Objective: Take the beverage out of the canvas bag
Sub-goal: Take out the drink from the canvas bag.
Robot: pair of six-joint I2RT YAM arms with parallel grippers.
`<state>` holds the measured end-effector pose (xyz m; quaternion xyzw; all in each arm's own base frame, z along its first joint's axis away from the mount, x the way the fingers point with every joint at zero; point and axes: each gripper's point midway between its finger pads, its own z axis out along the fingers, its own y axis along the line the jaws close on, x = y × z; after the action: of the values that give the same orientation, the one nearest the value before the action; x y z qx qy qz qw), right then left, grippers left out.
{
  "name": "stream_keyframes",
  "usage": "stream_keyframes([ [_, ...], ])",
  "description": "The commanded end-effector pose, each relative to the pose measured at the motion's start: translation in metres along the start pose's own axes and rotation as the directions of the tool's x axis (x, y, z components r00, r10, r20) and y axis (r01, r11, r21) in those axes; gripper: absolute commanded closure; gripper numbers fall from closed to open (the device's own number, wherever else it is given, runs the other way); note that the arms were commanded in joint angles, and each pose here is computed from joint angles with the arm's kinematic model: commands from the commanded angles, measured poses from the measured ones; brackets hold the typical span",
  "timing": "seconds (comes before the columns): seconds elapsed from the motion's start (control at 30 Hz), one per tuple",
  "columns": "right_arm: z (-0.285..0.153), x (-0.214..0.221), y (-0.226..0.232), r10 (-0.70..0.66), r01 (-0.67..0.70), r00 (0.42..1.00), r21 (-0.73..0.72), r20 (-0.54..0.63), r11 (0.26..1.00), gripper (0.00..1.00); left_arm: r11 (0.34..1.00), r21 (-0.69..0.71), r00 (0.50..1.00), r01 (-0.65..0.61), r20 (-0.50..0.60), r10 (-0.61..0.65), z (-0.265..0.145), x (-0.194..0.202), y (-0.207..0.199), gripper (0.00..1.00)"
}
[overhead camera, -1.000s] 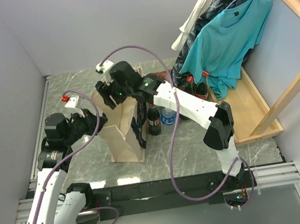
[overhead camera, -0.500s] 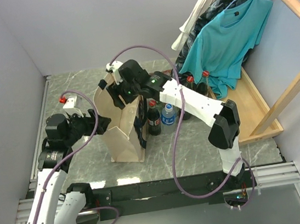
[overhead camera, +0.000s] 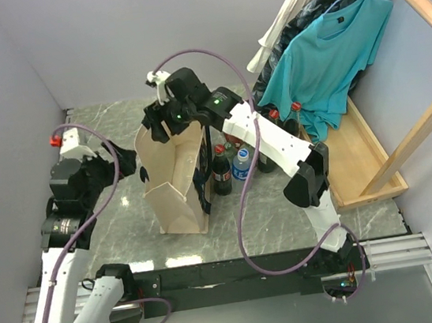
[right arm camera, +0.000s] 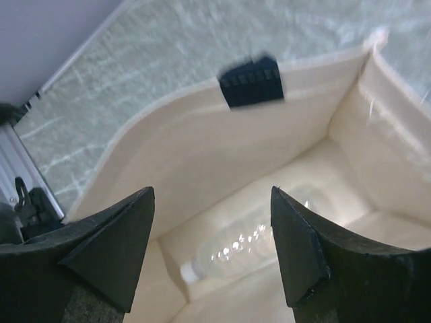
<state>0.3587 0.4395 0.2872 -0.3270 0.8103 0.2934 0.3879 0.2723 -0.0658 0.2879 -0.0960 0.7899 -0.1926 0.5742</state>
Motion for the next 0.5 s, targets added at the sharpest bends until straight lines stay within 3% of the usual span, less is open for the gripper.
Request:
stream_keyframes([
  [0.0, -0.027, 0.004, 0.007, 0.111, -0.111, 0.994, -0.01, -0.014, 0.994, 0.24, 0.987, -0.11, 0.989, 0.115, 0.101, -0.104, -0.013, -0.035, 0.007, 0.03],
  [0.13, -0.039, 0.009, 0.004, 0.141, -0.14, 0.989, 0.025, -0.049, 0.99, 0.23, 0.98, -0.157, 0.983, 0.126, 0.151, -0.102, -0.029, -0.063, 0.006, 0.04],
  [0.47, -0.031, 0.034, -0.006, 0.247, -0.243, 0.957, 0.045, -0.155, 0.969, 0.24, 0.952, -0.226, 0.972, 0.206, 0.164, -0.171, -0.023, -0.069, 0.014, 0.04],
])
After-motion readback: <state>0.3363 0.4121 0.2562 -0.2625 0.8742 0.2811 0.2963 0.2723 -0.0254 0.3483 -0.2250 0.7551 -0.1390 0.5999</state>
